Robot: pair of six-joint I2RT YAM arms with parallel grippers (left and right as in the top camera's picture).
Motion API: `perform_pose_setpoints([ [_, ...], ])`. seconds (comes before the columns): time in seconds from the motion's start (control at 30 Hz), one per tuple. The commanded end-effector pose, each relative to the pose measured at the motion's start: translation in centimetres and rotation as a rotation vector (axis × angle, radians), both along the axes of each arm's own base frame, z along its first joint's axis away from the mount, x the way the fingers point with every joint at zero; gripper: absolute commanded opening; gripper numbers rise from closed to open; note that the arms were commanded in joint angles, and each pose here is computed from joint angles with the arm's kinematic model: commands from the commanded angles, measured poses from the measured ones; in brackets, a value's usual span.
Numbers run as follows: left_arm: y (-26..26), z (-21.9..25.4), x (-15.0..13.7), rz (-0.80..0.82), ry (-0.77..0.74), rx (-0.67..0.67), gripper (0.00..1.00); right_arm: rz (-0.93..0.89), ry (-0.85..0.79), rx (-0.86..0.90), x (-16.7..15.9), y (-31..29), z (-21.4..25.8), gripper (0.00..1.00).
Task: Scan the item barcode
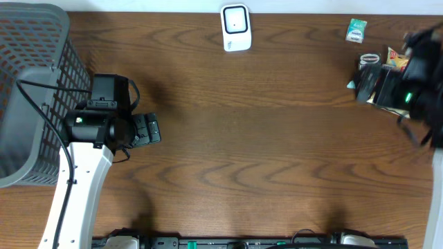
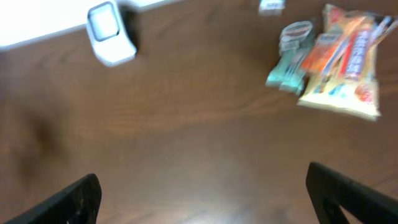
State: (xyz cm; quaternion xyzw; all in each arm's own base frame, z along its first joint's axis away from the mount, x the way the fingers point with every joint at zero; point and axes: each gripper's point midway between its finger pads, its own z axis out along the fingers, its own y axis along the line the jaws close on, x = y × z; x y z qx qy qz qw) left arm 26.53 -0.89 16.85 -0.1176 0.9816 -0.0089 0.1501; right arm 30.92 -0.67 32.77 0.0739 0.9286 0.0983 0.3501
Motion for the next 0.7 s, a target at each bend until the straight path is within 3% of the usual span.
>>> perform_pose_setpoints([
  [0.0,0.0,-0.2,-0.1,0.007,0.009,0.003,0.98,0.043,0.04,0.025,-3.4,1.9,-2.5,0.99],
  [0.33,0.0,-0.2,-0.1,0.007,0.009,0.003,0.98,0.051,0.285,0.055,-11.1,2.9,-8.7,0.99],
  [0.67,0.0,-0.2,-0.1,0.007,0.009,0.003,0.98,0.05,0.337,0.061,-12.0,3.0,-9.6,0.99],
])
